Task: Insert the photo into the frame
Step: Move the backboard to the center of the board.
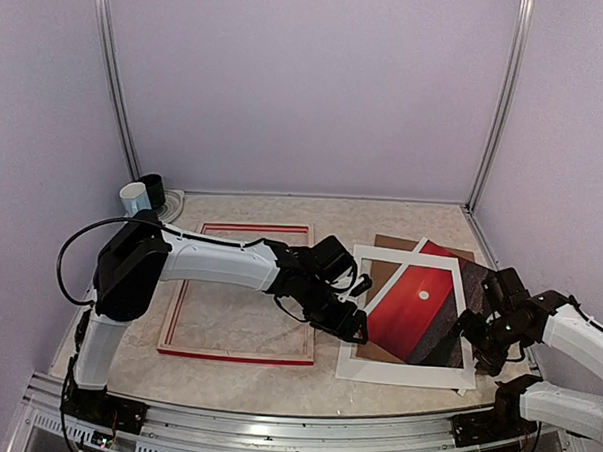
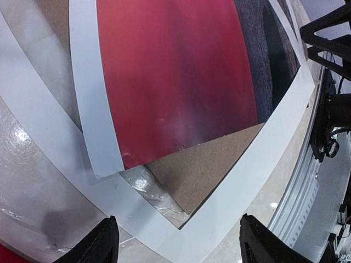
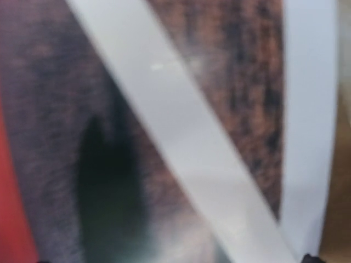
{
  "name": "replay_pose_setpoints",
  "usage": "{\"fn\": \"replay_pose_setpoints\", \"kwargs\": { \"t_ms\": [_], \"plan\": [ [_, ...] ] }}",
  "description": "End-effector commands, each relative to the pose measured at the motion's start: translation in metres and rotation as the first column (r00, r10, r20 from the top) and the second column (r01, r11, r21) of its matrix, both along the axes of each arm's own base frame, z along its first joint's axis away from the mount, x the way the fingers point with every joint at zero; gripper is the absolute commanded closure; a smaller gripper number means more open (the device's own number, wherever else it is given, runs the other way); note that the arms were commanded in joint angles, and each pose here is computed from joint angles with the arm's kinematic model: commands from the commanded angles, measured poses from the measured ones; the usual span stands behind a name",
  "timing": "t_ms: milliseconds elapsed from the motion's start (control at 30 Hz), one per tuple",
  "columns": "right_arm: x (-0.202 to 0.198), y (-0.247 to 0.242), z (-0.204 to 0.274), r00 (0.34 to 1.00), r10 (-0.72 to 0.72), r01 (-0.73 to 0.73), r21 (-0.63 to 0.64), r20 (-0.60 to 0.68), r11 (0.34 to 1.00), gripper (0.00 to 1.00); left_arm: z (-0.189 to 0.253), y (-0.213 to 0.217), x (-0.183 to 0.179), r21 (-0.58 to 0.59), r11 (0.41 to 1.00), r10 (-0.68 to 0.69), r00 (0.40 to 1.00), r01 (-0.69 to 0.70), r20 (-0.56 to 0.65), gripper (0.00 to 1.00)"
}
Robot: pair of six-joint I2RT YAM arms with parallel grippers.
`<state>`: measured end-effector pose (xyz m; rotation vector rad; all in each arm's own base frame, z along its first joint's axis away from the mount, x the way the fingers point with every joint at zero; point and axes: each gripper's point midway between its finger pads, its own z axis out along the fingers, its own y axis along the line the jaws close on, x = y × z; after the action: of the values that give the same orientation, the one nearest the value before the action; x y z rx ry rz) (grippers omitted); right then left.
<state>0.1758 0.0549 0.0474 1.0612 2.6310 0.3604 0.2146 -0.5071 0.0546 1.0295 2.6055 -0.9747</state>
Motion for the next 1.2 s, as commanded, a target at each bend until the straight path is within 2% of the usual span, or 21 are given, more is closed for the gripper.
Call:
{"fn": "replay_pose_setpoints", "kwargs": {
  "t_ms": [0,133,333,567,967,1167],
  "plan": [
    [0.006,-0.011,0.004,0.999,-0.035,0.034,-0.079,-0.008,0.996,0.01,-0.016,-0.006,-0.004,0.006,1.0,-0.024,1.0,0.024,0.003,0.25],
    [0.009,-0.017,0.004,0.998,-0.058,0.057,-0.108,-0.002,0.993,0.01,-0.021,-0.007,-0.001,0.018,1.0,-0.016,1.0,0.016,-0.002,0.25],
    [0.009,-0.017,-0.003,0.998,-0.043,0.038,-0.124,-0.039,0.992,0.01,-0.047,0.005,0.012,0.081,0.994,0.071,0.997,-0.068,-0.032,0.25],
    [-0.002,0.001,-0.014,0.997,0.01,-0.013,-0.046,-0.08,0.999,0.01,-0.056,0.013,0.026,0.108,0.986,0.128,0.991,-0.125,-0.03,0.25],
    [-0.011,0.018,-0.031,0.989,0.061,-0.065,-0.029,-0.137,0.997,0.01,-0.071,0.027,0.036,0.153,0.97,0.195,0.981,-0.191,-0.016,0.25],
    [0.004,0.031,-0.035,0.993,0.067,-0.066,0.02,-0.098,0.998,0.01,-0.042,0.034,0.068,0.078,0.958,0.277,0.961,-0.277,0.014,0.24]
  ]
}}
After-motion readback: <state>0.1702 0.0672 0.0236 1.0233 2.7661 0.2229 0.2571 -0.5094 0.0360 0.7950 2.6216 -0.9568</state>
